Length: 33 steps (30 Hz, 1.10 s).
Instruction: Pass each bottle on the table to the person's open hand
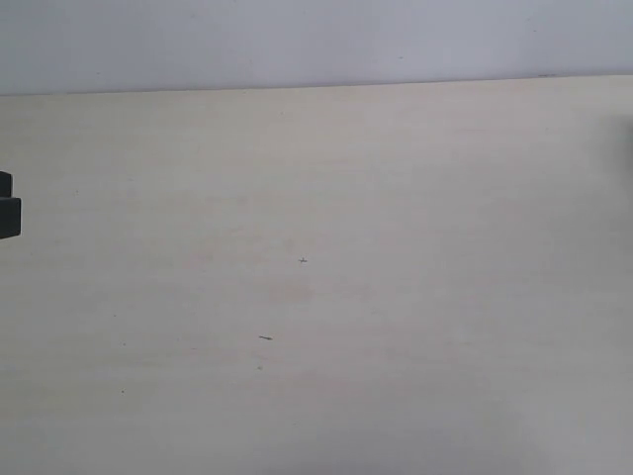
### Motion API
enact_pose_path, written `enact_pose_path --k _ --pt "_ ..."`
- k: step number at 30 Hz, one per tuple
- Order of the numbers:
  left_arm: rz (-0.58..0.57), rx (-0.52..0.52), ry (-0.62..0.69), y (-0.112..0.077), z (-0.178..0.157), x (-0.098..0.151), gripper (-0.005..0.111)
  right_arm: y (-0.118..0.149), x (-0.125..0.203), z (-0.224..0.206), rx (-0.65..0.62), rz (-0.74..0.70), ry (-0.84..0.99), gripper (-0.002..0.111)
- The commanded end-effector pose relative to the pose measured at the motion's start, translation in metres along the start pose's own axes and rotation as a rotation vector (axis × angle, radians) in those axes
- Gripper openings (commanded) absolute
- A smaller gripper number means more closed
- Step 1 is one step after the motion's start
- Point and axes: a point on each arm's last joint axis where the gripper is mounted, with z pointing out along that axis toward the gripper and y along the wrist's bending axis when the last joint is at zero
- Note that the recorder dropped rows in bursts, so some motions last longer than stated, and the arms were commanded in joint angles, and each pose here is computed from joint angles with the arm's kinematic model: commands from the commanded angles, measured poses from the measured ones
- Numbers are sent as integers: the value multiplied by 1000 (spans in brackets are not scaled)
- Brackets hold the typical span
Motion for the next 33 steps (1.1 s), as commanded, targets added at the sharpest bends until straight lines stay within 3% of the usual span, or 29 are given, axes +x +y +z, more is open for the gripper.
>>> enact_pose_path --k 1,33 --pt "-8 4 -12 0 -1 0 0 0 1 0 -2 -16 -2 0" --pt "-8 4 -12 0 -1 0 0 0 1 0 -2 1 -2 0"
